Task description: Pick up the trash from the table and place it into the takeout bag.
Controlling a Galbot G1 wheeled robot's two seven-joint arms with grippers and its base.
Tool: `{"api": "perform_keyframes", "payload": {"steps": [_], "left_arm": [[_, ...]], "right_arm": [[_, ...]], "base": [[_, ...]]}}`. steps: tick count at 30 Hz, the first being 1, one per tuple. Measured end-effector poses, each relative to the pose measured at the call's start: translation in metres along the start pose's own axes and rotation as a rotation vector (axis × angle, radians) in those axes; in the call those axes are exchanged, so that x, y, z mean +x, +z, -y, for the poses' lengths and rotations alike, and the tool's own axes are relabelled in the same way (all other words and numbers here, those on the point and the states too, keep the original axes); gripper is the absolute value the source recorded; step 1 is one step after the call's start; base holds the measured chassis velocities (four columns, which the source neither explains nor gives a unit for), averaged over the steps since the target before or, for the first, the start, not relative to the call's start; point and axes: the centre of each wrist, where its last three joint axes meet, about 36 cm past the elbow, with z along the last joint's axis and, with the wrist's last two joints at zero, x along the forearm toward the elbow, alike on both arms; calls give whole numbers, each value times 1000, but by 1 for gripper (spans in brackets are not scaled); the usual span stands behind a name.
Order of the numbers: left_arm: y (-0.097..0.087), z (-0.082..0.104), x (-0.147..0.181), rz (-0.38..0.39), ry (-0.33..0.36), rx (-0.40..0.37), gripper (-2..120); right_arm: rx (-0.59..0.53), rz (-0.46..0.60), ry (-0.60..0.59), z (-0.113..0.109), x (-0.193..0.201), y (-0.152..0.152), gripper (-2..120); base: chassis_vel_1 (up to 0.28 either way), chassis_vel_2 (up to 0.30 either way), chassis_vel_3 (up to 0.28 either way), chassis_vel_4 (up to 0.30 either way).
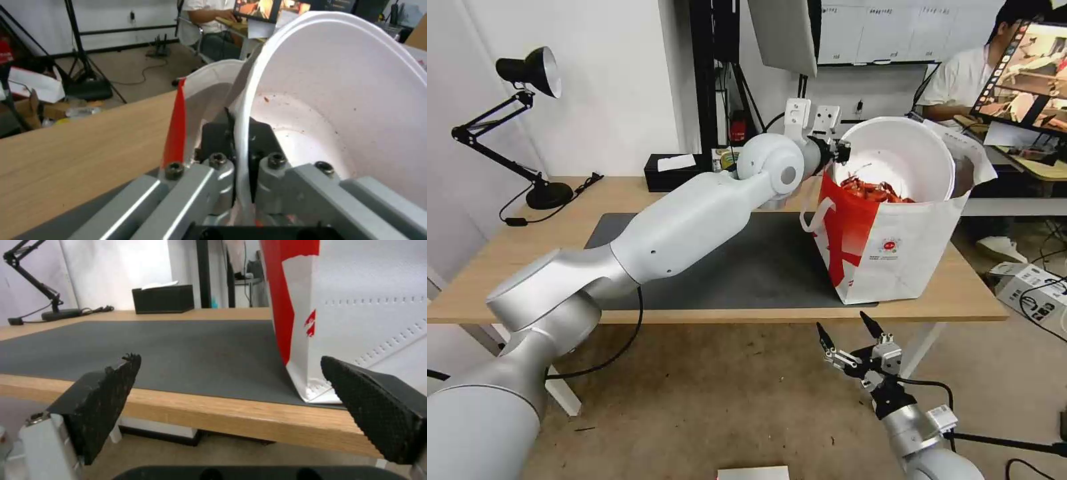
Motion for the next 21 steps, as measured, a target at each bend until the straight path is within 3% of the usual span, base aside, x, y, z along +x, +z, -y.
{"api": "perform_keyframes", "payload": {"steps": [5, 12, 19, 21], "left_arm": [[2, 0, 1, -29, 12, 7, 19], [1, 3, 5, -88, 54, 12, 47], [0, -2, 12, -72, 52, 21, 72], [3, -10, 22, -33, 44, 29, 83]], "right_arm": [[0, 0, 0, 0, 0, 0, 100], [0, 0, 0, 0, 0, 0, 100], [0, 0, 0, 0, 0, 0, 100], [0, 0, 0, 0, 0, 0, 100]], "base": [[0, 0, 0, 0], [0, 0, 0, 0], [0, 0, 0, 0], [0, 0, 0, 0]]}}
